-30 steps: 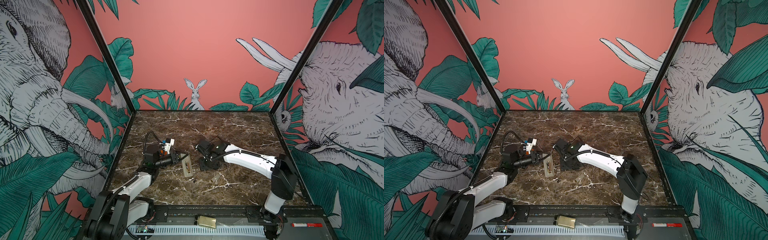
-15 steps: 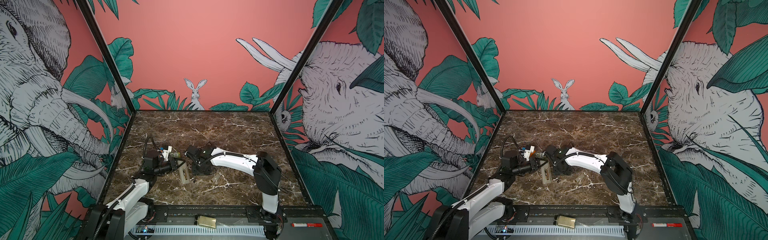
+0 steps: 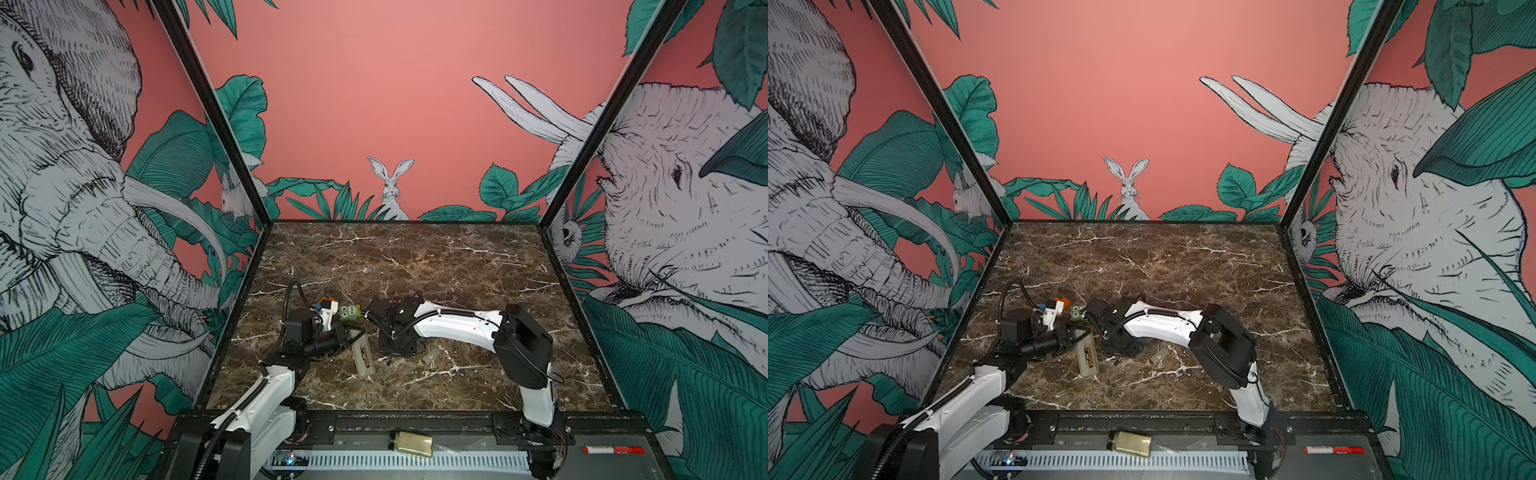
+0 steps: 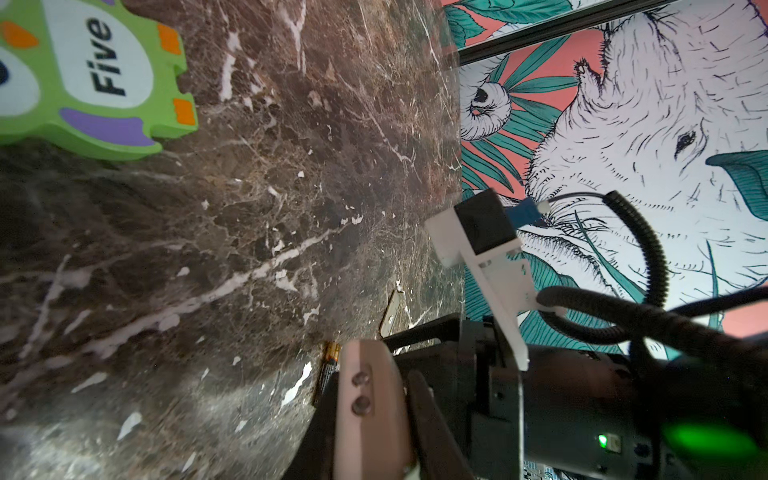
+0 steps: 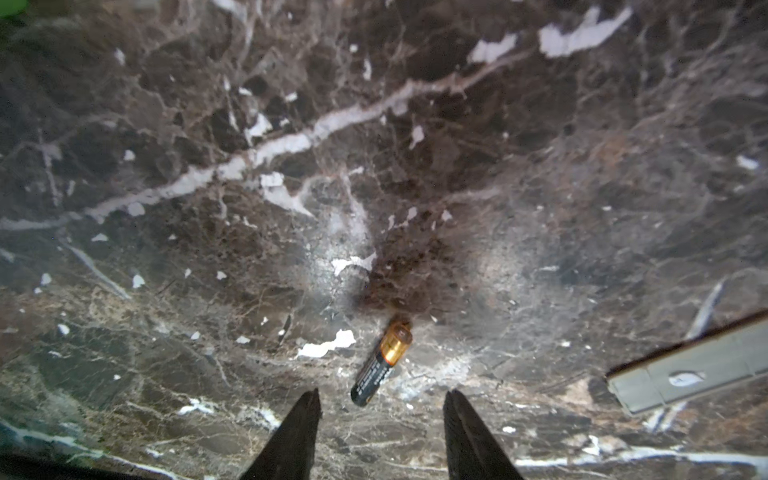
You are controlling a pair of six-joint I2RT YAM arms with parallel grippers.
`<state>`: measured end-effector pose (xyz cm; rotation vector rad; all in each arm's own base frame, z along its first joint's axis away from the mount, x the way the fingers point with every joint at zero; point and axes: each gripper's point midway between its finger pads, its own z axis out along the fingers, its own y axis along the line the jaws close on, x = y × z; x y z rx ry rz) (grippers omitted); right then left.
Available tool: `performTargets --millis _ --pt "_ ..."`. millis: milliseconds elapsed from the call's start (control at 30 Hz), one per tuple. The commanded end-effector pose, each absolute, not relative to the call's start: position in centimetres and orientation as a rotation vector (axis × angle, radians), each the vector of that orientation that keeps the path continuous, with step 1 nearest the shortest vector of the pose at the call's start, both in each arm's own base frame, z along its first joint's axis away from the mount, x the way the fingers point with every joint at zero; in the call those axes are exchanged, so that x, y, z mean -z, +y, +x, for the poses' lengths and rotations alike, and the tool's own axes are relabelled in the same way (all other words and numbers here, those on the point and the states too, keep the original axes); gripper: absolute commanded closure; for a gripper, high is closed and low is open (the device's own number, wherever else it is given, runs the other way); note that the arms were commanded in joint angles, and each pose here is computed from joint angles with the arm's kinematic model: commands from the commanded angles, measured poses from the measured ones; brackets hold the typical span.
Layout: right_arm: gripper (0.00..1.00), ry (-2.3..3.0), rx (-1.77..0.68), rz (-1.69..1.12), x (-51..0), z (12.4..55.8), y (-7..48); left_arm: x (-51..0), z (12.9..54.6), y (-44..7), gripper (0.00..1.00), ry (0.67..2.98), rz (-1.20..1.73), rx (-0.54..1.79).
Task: Load the batteries into the remote control
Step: 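Lower the right gripper onto the second AA battery and close on it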
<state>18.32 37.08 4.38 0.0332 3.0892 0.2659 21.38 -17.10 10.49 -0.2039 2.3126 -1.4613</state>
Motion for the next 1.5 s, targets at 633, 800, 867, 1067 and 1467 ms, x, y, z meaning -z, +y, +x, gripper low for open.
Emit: performTargets --millis 633,800,867,1067,1467 --pt "0.58 3.108 -0.153 0.289 -1.8 18.4 36.4 -10.9 21.2 -17.1 1.00 2.275 -0.168 1.488" --pt "0.61 3.113 -0.154 0.278 -1.6 18.4 36.6 -10.9 21.1 -17.1 1.00 2.277 -0.165 1.488" --pt "0.62 3.118 -0.159 0.257 -1.7 18.5 36.9 -10.9 21.1 -17.1 1.00 2.275 -0.164 1.487" --pt "0.68 3.137 -0.113 0.190 -1.7 18.3 36.9 -10.9 21.1 -17.1 1.00 2.276 -0.168 1.481" --pt "0.72 3.143 -0.088 0.191 -1.3 18.3 36.3 -10.9 21.2 -17.0 1.00 2.271 -0.166 1.475"
